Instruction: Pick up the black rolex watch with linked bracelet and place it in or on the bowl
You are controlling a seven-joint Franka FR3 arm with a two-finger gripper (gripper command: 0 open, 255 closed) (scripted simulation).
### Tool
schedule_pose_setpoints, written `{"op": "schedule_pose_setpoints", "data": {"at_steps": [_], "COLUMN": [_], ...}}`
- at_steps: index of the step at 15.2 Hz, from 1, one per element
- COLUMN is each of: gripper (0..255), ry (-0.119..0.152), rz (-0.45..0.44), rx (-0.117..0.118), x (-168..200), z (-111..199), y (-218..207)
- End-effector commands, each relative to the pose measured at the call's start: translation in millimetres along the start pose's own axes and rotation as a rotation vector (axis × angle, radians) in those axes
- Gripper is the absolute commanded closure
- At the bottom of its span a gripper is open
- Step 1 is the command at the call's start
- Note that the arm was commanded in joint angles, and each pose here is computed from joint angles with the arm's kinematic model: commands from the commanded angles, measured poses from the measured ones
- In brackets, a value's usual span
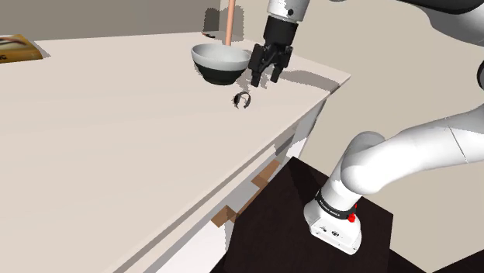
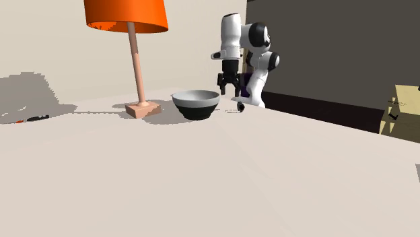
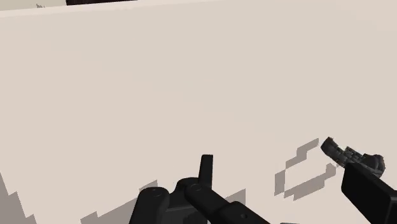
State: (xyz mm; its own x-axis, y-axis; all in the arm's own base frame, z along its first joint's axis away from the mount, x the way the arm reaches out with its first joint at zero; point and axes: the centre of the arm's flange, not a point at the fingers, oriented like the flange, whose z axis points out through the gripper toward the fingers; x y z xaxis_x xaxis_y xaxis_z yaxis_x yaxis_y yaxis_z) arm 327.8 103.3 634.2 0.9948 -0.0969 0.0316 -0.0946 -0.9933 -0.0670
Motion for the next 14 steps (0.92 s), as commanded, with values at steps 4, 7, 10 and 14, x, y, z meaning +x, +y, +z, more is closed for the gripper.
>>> {"op": "schedule_pose_setpoints", "data": {"at_steps": [4,7,10,14], "gripper": [0,0,0,0], "ry": [-0.013,-0.015,-0.015,-0.015], "rz": [0.001,0.001,0.001,0.001], "rx": [-0.056,-0.065,-0.065,-0.065], "x": [6,7,7,7], "z": [-2,8,23,37], "y": [-74,-85,-84,-83]}}
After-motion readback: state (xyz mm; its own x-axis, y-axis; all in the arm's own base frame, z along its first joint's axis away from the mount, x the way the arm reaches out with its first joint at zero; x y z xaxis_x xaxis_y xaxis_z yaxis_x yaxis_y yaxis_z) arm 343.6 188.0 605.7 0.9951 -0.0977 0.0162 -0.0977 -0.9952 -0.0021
